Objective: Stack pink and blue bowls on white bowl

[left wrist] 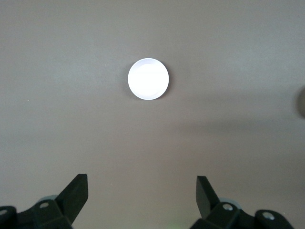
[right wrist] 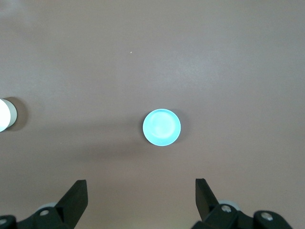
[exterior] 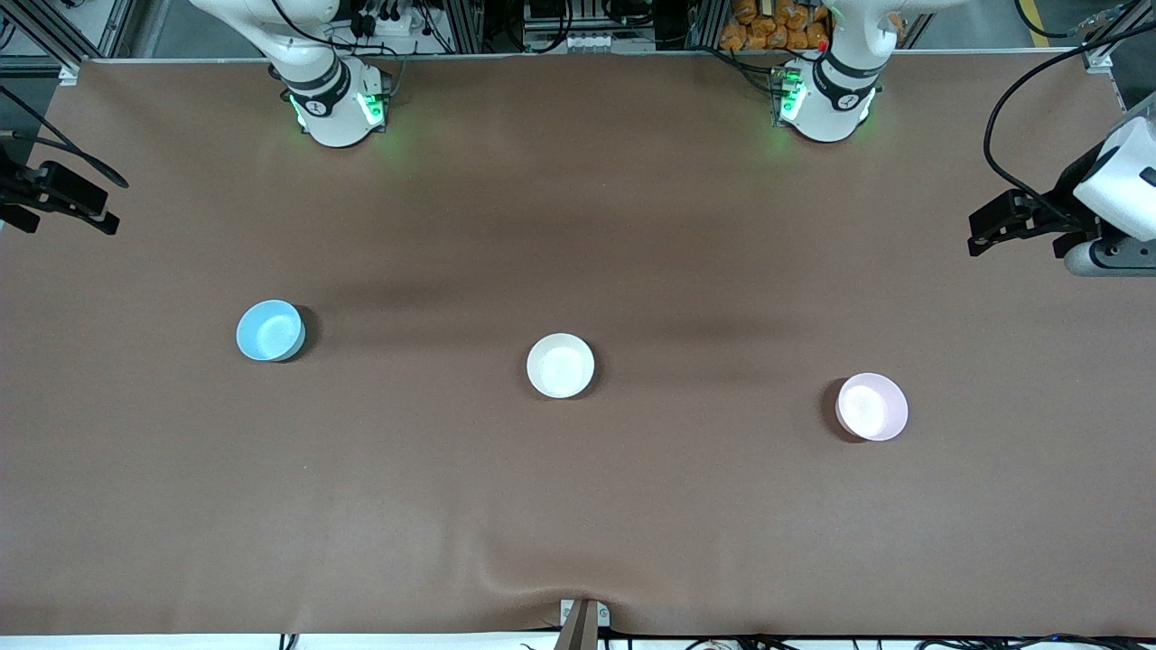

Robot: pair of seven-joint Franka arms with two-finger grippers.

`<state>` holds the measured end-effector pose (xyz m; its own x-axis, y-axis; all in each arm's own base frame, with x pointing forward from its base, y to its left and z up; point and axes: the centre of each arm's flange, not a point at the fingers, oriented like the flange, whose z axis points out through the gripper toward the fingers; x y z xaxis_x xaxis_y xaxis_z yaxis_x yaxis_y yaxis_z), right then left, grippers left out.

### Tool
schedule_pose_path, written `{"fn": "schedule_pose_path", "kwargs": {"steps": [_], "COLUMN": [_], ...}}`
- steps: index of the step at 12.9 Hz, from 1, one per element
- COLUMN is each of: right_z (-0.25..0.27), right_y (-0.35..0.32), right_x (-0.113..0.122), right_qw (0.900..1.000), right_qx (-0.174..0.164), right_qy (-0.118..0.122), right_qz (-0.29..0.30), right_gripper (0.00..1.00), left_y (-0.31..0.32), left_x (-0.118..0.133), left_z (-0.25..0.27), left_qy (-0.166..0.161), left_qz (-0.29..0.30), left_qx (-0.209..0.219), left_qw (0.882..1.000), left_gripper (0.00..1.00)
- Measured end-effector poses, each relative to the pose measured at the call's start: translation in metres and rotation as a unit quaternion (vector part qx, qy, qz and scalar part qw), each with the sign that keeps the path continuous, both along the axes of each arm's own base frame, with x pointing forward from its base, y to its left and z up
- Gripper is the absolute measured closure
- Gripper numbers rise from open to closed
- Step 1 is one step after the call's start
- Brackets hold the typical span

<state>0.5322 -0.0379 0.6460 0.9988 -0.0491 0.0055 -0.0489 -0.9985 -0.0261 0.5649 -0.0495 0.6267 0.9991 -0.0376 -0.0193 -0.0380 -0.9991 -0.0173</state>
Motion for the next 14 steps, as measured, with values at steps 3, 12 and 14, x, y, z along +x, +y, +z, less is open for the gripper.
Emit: {"fn": "schedule_pose_path", "kwargs": {"steps": [3,12,14], "right_z": [0.000,0.000,0.000], "right_y": [0.000,-0.001,-0.001], "right_x": [0.000,0.000,0.000], "right_qw": [1.000,1.000,1.000], "right_qx": [0.000,0.001,0.001], "right_qy": [0.000,0.000,0.000], "right_qz": [0.000,-0.001,-0.001], "right_gripper": [0.00,0.00,0.00], "left_y": [0.006,0.010,0.010], "left_x": [0.000,0.000,0.000], "left_z": [0.000,-0.002,-0.004], "left_qy": [0.000,0.005,0.007], "left_qz": [0.005,0.009,0.009], "left_qx": [0.000,0.000,0.001], "left_qw": [1.000,1.000,1.000], "left_gripper": [0.00,0.00,0.00]}}
